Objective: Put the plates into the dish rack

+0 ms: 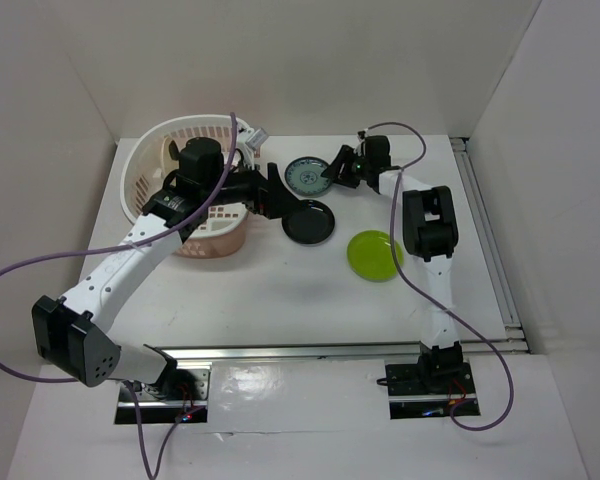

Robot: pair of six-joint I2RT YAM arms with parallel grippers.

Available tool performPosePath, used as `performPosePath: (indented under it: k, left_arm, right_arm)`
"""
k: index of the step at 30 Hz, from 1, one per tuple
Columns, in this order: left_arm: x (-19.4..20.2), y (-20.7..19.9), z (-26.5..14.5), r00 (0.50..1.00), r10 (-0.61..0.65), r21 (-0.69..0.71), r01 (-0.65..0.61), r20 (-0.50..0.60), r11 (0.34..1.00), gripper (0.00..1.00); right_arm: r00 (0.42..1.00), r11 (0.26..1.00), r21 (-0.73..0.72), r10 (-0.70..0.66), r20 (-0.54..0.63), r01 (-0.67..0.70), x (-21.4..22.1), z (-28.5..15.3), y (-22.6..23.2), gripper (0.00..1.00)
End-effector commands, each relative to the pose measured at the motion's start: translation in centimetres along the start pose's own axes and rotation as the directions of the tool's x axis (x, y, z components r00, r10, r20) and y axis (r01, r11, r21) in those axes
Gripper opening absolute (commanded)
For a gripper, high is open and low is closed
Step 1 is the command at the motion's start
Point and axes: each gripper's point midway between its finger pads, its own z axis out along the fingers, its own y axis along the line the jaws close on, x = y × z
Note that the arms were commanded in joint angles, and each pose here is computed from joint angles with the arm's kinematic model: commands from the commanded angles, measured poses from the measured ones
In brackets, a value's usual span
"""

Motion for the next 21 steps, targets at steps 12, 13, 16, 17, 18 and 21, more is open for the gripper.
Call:
performPosePath:
  k: [12,13,16,17,18,21]
  left_arm:
    - [-1.7,-1.2,-0.7,0.995,0.089,0.022,-0.09,0.054,0.996,1.0]
    - [-1.7,-1.2,-0.7,0.995,0.089,0.022,-0.09,0.054,0.996,1.0]
    - [-1.7,-1.2,-0.7,0.995,0.089,0.022,-0.09,0.054,0.996,1.0]
    - [-1.7,-1.2,-0.7,0.995,0.089,0.022,-0.09,0.054,0.996,1.0]
    - [-1.8,-1.1,-0.7,0.994,0.089,0.014,-0.09,0.057,0.996,1.0]
    - [-1.8,-1.0,-0.7,0.993,0.1,0.013,-0.1,0.057,0.995,1.0]
  right_arm:
    - [0.967,0.959,0.201,0.225,-0.119,-0.198,7.3,1.9,-6.1,0.15]
    - [0.969,0.961,0.196,0.221,-0.114,-0.196,7.2,2.0,-6.0,0.13]
    - [0.954,0.944,0.203,0.283,-0.095,-0.26,7.2,1.7,-6.9,0.0]
    - [0.949,0.938,0.211,0.3,-0.099,-0.275,7.9,1.6,-7.3,0.0]
    - [0.947,0.935,0.208,0.309,-0.083,-0.287,7.4,1.3,-7.4,0.0]
    - [0.948,0.939,0.161,0.315,-0.046,-0.304,6.2,0.7,-6.0,0.0]
